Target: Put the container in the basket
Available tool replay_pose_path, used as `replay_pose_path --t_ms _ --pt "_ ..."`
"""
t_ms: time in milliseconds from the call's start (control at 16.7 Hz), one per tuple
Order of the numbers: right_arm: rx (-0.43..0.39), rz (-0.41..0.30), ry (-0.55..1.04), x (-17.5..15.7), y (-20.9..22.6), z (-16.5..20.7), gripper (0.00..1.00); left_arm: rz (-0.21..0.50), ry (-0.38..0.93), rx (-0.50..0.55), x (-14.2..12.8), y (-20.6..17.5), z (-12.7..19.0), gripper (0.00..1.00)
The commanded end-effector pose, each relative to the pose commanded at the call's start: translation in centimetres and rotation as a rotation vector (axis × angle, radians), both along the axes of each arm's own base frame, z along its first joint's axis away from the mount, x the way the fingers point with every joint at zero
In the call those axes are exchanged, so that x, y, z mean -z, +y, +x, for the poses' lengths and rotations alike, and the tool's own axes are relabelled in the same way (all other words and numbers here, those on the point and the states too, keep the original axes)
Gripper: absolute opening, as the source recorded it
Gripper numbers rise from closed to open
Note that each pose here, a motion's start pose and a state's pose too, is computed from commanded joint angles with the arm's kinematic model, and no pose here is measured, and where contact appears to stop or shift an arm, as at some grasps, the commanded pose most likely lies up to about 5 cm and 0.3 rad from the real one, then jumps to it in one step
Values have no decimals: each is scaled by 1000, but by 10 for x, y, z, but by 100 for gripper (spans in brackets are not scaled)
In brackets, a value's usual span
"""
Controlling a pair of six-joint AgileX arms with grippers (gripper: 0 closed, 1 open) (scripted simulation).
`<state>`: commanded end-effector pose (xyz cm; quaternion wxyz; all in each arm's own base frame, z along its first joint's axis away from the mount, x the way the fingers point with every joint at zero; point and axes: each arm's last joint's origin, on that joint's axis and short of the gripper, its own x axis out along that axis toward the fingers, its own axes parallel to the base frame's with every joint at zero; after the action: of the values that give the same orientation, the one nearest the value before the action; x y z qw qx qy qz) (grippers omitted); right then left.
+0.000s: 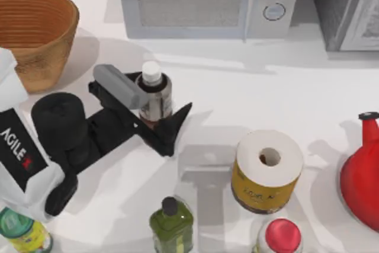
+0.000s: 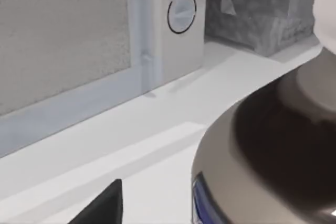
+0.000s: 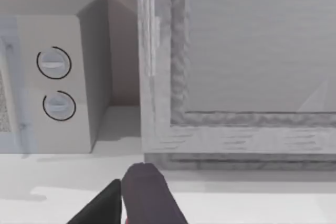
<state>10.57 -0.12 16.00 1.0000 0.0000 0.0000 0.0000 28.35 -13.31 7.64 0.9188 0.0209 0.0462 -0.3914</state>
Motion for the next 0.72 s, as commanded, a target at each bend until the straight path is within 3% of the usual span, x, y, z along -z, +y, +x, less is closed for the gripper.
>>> replay_pose_path --t_ms 720 --pt "0 0 0 0 0 0 100 0 0 0 0 0 0 2"
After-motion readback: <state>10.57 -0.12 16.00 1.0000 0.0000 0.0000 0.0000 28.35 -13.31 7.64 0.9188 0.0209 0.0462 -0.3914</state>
